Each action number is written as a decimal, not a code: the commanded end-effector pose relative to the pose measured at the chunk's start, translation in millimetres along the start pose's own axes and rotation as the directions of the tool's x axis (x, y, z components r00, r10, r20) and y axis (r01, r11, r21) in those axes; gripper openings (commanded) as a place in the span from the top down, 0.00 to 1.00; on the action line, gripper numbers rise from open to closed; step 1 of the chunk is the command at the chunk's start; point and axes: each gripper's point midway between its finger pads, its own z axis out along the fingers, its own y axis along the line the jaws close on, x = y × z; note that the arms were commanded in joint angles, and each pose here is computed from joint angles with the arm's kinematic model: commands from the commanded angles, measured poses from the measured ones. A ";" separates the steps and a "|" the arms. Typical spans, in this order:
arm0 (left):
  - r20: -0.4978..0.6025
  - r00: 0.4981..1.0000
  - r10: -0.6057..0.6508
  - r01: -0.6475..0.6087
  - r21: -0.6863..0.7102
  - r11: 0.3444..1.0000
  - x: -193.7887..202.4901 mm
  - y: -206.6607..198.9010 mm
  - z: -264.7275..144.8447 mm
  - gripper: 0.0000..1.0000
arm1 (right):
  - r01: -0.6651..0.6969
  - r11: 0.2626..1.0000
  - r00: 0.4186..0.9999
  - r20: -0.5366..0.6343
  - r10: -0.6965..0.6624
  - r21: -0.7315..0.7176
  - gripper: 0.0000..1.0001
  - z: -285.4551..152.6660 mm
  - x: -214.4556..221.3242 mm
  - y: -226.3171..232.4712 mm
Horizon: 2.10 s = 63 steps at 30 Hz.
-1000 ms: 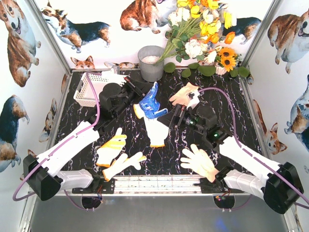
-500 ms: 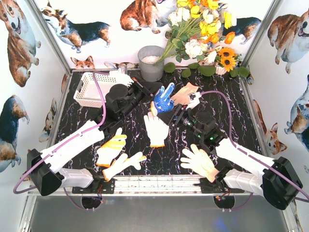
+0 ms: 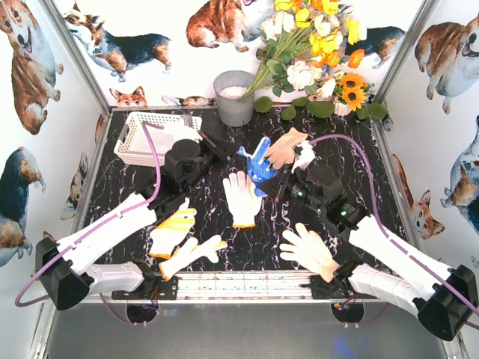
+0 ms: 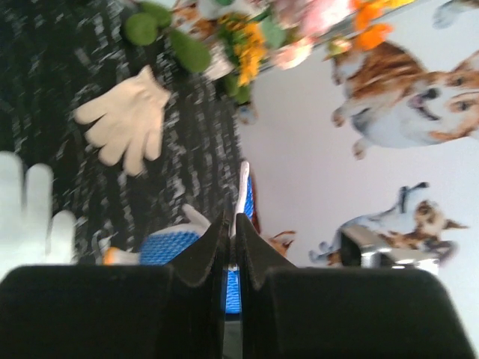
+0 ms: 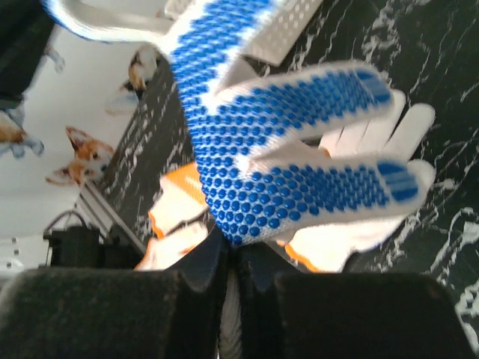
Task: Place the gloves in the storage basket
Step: Place the glove at the center of the board, then pick up the glove from the center of the board.
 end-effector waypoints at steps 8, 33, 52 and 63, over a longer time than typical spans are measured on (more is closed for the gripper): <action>-0.156 0.988 0.003 -0.050 -0.299 0.953 54.9 105.1 -21.8 1.00 | -0.085 0.996 0.776 -0.628 0.059 -0.012 1.00 -42.2 81.9 5.5; -0.510 0.821 0.256 -0.328 -0.056 0.943 147.1 161.3 -12.5 0.46 | -0.176 0.856 0.817 -0.414 0.402 0.486 0.25 -28.9 92.5 -105.1; -0.674 0.713 0.193 -0.351 -0.105 0.930 201.5 219.1 -6.0 0.69 | -0.304 0.815 0.731 -0.427 0.532 0.493 0.54 6.2 142.7 -116.1; -0.699 0.697 0.157 -0.310 -0.096 0.946 217.9 226.2 -2.1 0.71 | -0.302 0.802 0.717 -0.431 0.547 0.515 0.58 13.2 155.8 -127.6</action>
